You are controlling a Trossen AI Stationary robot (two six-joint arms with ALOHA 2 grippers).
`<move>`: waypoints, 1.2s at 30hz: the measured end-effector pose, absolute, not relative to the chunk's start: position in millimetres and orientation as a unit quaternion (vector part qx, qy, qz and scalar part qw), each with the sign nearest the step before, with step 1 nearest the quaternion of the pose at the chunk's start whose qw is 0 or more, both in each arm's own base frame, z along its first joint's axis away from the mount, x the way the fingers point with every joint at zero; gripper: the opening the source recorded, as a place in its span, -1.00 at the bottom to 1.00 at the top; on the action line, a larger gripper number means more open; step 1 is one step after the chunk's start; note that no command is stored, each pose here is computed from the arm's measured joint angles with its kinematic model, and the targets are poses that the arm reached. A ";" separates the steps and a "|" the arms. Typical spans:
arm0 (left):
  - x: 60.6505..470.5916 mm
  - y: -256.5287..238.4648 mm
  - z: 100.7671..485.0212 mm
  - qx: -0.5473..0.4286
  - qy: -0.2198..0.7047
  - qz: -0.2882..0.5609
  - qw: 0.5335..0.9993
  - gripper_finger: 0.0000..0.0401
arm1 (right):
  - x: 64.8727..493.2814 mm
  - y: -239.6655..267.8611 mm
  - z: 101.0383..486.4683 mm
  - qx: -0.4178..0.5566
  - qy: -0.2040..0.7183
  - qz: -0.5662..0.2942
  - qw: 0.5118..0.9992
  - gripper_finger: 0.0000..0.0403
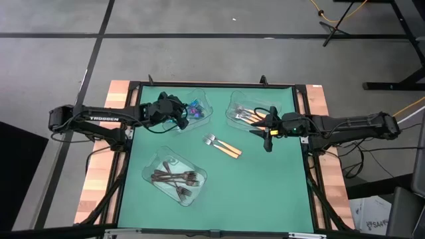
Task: Sort silverware by color (type)
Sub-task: Put the blue fork into the top left transparent bin
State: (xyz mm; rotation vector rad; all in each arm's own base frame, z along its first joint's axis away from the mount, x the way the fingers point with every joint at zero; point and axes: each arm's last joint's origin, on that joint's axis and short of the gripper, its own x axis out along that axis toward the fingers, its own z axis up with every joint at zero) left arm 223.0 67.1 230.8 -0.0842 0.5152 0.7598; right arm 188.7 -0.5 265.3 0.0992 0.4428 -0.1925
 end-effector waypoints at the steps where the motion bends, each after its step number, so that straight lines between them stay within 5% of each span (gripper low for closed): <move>1: 222.6 66.7 230.2 -0.039 0.253 0.367 0.894 -0.96 | 188.7 -0.5 265.3 0.049 0.219 -0.095 0.970 -0.36; 36: 196.0 57.9 200.9 -0.042 0.456 0.316 0.831 -0.95 | 188.6 -0.5 265.2 0.049 0.219 -0.094 0.970 -0.36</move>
